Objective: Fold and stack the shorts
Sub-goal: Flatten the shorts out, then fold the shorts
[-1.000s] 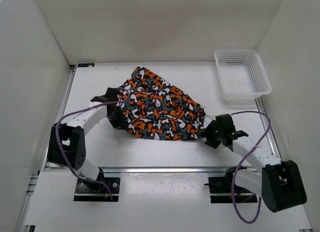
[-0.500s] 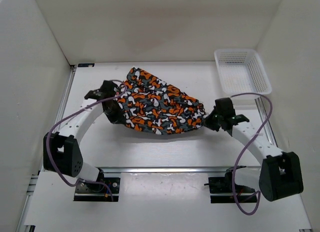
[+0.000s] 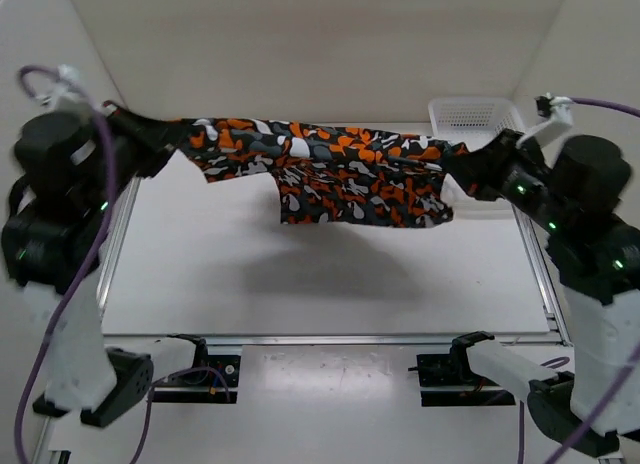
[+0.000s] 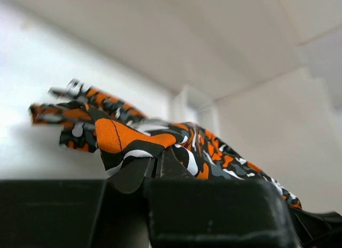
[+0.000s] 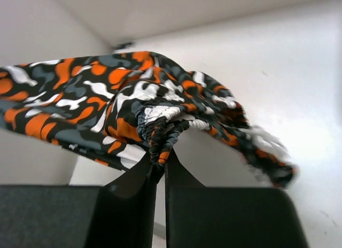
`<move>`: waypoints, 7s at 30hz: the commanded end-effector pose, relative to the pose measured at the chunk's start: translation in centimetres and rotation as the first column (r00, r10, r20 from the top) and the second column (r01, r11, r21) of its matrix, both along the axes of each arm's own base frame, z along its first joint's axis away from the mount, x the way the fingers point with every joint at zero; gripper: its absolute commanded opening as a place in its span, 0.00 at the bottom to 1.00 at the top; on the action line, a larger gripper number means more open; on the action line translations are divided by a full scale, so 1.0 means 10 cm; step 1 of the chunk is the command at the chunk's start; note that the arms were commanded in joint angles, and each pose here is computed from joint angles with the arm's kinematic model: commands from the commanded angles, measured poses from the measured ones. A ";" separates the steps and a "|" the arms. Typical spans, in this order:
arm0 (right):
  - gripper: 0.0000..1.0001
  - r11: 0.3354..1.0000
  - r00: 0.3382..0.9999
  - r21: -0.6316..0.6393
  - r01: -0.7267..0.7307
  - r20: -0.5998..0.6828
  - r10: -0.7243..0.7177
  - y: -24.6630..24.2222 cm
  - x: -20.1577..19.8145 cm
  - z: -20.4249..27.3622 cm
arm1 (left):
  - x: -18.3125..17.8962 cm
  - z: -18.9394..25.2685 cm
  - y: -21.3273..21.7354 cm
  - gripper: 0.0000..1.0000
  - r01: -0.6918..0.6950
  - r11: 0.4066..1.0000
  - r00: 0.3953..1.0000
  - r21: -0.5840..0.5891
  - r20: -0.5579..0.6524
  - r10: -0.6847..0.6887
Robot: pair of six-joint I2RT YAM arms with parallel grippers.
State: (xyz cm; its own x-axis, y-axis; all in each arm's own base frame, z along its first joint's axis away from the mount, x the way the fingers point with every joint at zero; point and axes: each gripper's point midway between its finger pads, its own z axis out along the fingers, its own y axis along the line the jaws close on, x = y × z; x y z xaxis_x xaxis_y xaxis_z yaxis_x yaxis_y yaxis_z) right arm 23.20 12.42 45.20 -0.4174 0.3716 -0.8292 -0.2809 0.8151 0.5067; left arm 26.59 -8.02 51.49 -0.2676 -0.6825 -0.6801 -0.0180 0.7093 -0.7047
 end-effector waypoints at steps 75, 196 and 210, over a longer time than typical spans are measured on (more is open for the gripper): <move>0.00 0.996 0.805 -0.089 0.029 -0.588 -0.076 0.05 1.66 -2.91 | -0.15 -2.78 -0.67 0.10 0.314 0.945 0.756 0.093 -0.626 -0.189; 0.00 0.877 0.667 -0.346 0.334 -0.571 -0.479 -0.78 0.41 -3.61 | 0.31 -4.07 0.01 0.40 0.344 0.919 0.526 0.191 -0.850 -0.020; 0.00 0.903 0.832 -0.357 0.239 -0.404 -0.380 -0.47 0.89 -2.76 | 0.50 -4.93 -0.55 0.10 0.399 0.909 0.385 0.119 -0.922 -0.048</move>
State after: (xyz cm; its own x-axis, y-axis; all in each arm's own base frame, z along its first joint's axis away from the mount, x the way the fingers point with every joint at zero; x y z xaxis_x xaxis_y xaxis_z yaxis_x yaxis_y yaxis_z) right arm 30.20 5.68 14.06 -0.7033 0.3996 -0.5879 0.3212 0.9165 0.2386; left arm 28.83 -11.87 1.19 -0.9460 -0.3240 -0.0132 -0.3215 0.9424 -0.0919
